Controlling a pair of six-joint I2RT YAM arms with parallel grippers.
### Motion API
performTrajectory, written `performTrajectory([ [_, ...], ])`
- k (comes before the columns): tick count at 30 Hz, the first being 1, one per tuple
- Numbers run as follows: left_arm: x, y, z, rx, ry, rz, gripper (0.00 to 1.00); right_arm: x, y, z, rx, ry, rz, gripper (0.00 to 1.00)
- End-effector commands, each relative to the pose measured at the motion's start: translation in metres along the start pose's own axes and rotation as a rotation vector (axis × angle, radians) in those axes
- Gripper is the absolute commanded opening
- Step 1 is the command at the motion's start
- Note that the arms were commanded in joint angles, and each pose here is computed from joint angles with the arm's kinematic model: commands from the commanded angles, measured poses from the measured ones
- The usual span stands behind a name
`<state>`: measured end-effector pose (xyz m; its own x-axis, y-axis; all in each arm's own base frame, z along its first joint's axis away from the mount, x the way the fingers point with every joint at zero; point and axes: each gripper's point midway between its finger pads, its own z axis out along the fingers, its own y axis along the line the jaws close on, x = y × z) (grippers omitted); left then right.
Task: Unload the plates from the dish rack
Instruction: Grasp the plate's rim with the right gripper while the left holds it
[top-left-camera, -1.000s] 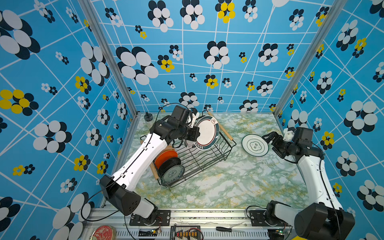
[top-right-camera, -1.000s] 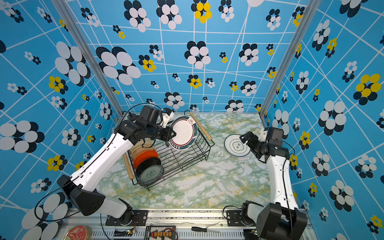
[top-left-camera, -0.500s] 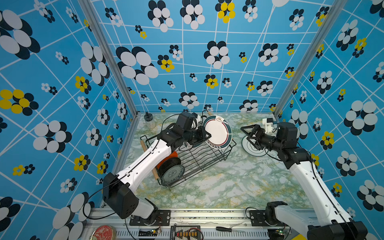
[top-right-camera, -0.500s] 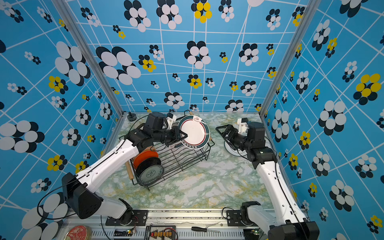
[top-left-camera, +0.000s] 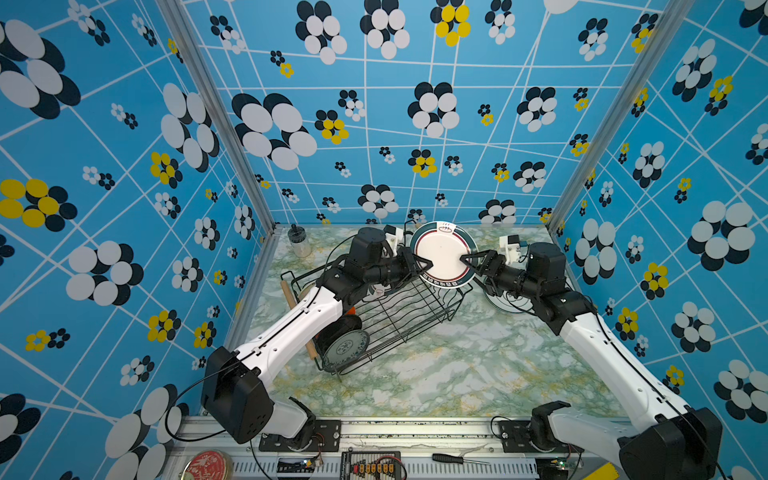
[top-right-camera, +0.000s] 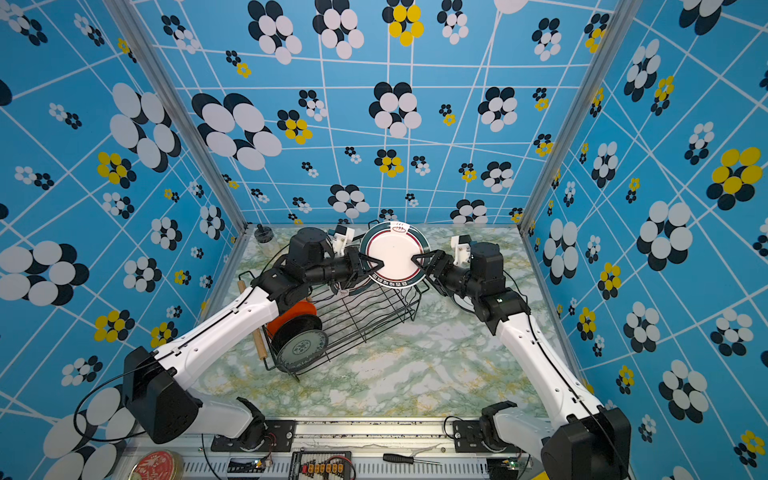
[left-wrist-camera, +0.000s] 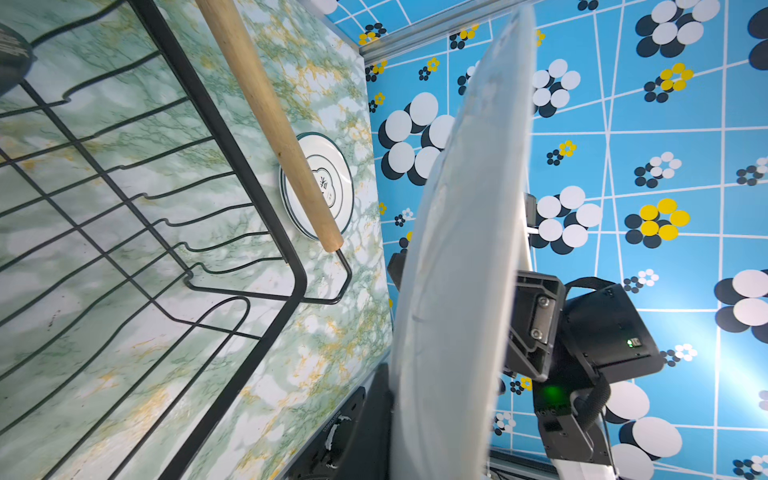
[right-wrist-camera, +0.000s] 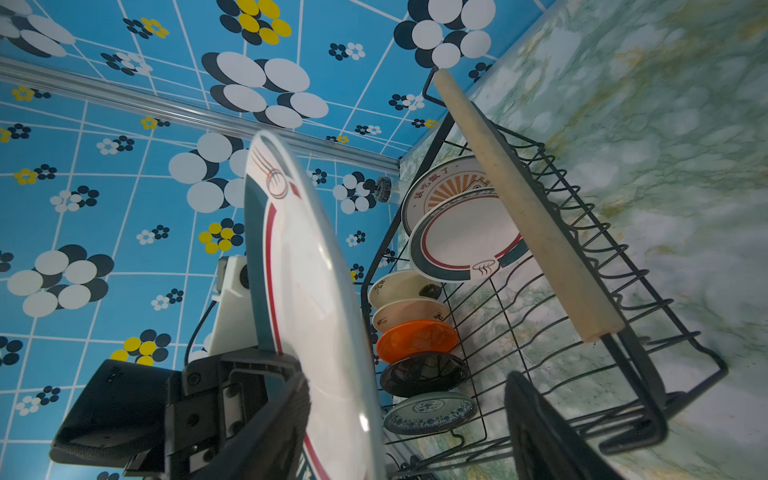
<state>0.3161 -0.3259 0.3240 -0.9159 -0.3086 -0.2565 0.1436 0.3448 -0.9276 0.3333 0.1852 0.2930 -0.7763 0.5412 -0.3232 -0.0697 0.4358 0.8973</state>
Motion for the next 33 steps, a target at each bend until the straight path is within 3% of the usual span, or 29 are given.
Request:
performTrajectory([
  [1, 0.001, -0.023, 0.002, 0.097, 0.008, 0.028, 0.0, -0.001, 0.013, 0.001, -0.069, -0.007, -0.003, 0.63],
  [12, 0.003, -0.013, 0.016, 0.084, 0.029, 0.012, 0.02, 0.002, 0.019, 0.007, -0.147, 0.013, 0.043, 0.36],
  [20, 0.004, -0.007, 0.025, 0.08, 0.042, 0.006, 0.1, 0.004, 0.023, 0.005, -0.173, 0.02, 0.047, 0.18],
  [22, 0.005, -0.006, 0.026, 0.08, 0.045, 0.009, 0.13, 0.004, 0.024, 0.006, -0.179, 0.021, 0.047, 0.07],
  [24, 0.006, -0.007, 0.026, 0.082, 0.048, 0.013, 0.17, 0.004, 0.024, 0.006, -0.181, 0.021, 0.053, 0.0],
  [26, 0.006, -0.005, 0.026, 0.074, 0.045, 0.013, 0.23, 0.003, 0.025, 0.005, -0.189, 0.017, 0.057, 0.0],
  [30, 0.005, -0.004, 0.023, 0.064, 0.065, 0.041, 0.46, 0.003, 0.028, 0.003, -0.197, 0.013, 0.05, 0.0],
  [33, 0.004, -0.008, 0.016, 0.067, 0.068, 0.078, 0.55, 0.001, 0.032, -0.001, -0.195, 0.004, 0.027, 0.0],
])
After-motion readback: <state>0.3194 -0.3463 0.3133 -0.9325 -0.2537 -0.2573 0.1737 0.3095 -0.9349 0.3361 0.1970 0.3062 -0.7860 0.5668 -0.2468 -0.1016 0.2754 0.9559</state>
